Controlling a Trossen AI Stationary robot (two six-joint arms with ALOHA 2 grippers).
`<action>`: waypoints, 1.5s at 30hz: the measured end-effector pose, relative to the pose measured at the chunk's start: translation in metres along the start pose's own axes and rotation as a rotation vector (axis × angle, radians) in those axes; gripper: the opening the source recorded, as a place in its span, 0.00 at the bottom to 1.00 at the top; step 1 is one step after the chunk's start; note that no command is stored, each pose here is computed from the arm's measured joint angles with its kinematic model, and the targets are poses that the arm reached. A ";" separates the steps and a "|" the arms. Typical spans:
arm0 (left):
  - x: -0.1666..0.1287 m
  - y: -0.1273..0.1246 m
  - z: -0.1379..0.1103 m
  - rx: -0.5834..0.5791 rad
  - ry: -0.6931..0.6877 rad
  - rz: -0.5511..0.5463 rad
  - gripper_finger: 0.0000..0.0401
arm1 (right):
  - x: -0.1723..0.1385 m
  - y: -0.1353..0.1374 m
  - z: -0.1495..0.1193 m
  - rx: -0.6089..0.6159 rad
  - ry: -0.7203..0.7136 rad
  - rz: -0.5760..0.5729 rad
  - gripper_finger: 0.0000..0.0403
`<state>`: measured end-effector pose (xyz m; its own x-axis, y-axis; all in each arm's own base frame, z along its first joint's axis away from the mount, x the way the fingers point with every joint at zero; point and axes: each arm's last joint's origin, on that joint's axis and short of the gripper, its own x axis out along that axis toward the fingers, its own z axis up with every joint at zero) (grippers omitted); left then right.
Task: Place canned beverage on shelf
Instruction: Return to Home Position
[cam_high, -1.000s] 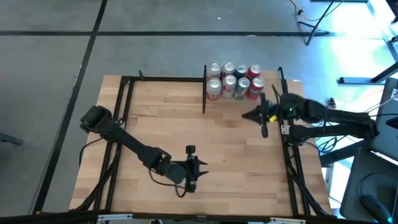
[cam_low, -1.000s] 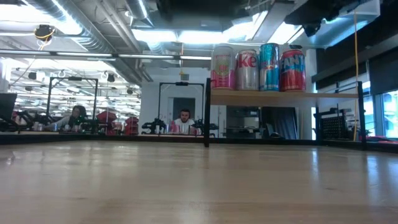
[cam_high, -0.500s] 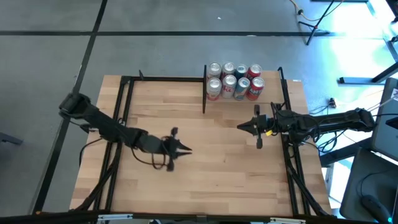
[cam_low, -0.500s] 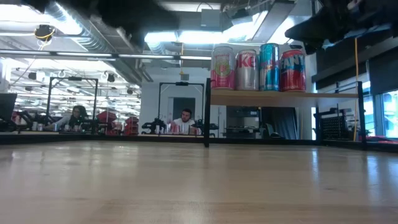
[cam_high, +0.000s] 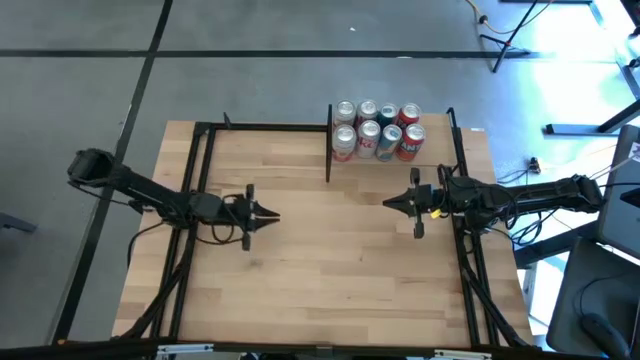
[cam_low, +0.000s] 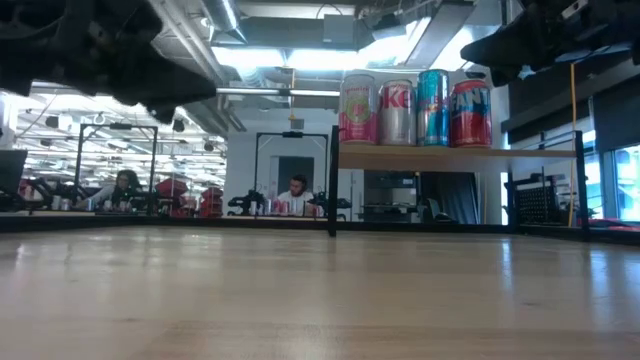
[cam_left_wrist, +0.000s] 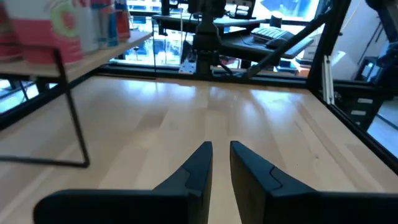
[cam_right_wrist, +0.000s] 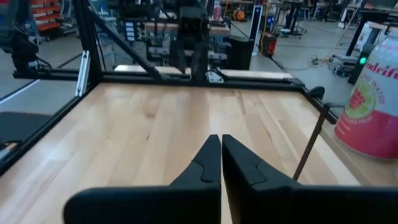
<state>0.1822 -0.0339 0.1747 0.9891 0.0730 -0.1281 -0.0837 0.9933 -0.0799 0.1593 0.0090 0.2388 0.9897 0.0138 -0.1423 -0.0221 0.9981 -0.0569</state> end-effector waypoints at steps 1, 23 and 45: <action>-0.005 0.004 -0.003 -0.002 -0.001 0.002 0.12 | -0.001 0.000 0.000 0.001 -0.004 0.000 0.00; -0.045 0.028 -0.018 -0.058 -0.058 0.068 0.12 | -0.031 0.002 -0.059 0.082 -0.048 0.032 0.00; -0.061 0.031 -0.019 -0.027 -0.061 0.048 0.12 | -0.035 0.001 -0.083 0.127 -0.076 -0.036 0.00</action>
<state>0.1169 -0.0091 0.1612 0.9893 0.1269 -0.0724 -0.1339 0.9857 -0.1018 0.1131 0.0048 0.1618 0.9975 -0.0228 -0.0666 0.0271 0.9975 0.0651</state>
